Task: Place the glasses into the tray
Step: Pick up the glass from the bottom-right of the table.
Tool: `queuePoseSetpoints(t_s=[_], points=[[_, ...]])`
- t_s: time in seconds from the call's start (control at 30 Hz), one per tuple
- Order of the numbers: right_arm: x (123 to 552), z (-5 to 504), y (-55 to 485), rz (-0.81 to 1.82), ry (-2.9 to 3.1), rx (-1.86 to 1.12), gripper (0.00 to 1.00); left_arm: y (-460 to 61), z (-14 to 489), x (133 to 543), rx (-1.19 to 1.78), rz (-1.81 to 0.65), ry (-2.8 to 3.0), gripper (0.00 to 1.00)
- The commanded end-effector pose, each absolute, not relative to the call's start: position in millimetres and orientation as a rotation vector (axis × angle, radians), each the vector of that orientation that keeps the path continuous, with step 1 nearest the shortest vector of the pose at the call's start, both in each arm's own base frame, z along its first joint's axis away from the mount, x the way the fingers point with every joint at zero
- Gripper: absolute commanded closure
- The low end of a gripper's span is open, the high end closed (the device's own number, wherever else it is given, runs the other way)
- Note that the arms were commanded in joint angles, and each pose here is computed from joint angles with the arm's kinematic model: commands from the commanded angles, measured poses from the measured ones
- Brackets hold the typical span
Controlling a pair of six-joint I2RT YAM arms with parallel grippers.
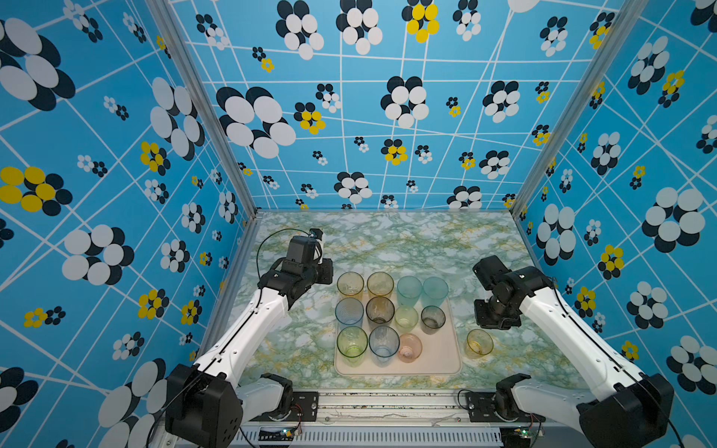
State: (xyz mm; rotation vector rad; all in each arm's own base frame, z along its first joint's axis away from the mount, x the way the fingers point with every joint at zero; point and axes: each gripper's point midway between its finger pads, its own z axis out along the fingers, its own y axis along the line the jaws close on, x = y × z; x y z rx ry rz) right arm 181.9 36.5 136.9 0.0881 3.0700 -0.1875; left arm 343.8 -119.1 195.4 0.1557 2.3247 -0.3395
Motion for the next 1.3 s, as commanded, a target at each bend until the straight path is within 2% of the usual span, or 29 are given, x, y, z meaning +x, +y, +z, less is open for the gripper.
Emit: queuePoseSetpoints(t_s=[0.0, 0.27, 0.47, 0.9, 1.27], points=[[167, 129, 39, -0.157, 3.17, 0.044, 0.78, -128, 205, 351, 0.175, -0.376, 2.281, 0.83], [165, 117, 33, -0.147, 3.188, 0.226, 0.75, -131, 200, 356, 0.187, -0.391, 2.288, 0.83], [157, 125, 18, -0.265, 3.193, 0.292, 0.71, -137, 200, 361, 0.189, -0.425, 2.274, 0.83], [125, 109, 19, -0.244, 3.24, 0.528, 0.73, -147, 189, 376, 0.216, -0.473, 2.286, 0.82], [130, 91, 28, -0.142, 3.184, 0.619, 0.76, -149, 186, 382, 0.224, -0.477, 2.293, 0.83]])
